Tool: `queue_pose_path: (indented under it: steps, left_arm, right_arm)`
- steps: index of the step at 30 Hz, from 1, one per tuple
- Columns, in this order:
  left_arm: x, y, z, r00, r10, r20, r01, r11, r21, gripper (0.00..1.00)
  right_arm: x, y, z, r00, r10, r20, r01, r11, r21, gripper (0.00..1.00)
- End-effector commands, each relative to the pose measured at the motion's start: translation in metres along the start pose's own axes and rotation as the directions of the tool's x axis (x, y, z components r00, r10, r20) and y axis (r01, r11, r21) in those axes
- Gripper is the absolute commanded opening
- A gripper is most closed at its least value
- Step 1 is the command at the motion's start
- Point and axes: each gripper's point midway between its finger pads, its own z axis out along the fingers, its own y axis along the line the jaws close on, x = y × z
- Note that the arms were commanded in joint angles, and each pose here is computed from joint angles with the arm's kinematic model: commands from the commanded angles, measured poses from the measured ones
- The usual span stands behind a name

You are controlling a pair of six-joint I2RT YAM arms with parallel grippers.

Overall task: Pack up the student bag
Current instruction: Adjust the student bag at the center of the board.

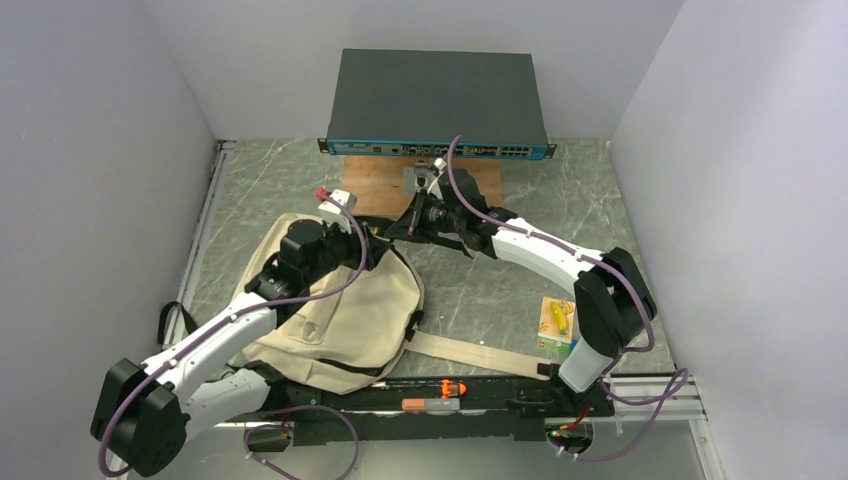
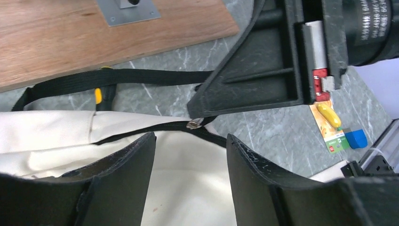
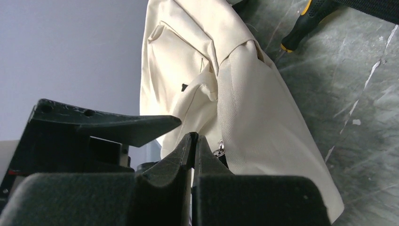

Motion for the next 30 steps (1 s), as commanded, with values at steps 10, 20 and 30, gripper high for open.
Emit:
queue_pose_path:
  steps: [10,20,30]
  left_arm:
    - [-0.011,-0.017,0.035,0.985,0.139,0.099,-0.14,0.99,0.006,0.57]
    - [-0.013,-0.005,0.046,0.99,0.099,0.101,-0.092,0.993,-0.071,0.0]
    - [0.009,-0.004,0.038,1.0,-0.016,0.023,0.016,0.999,-0.029,0.0]
  right_arm:
    - [-0.023,0.047,-0.008,0.994,0.087,0.059,-0.081,0.991,-0.103,0.0]
    - [-0.004,0.031,-0.004,1.0,-0.009,0.006,0.009,0.999,-0.047,0.28]
    - [-0.004,-0.04,-0.074,0.879,-0.466,0.101,0.457,0.884,0.098,0.82]
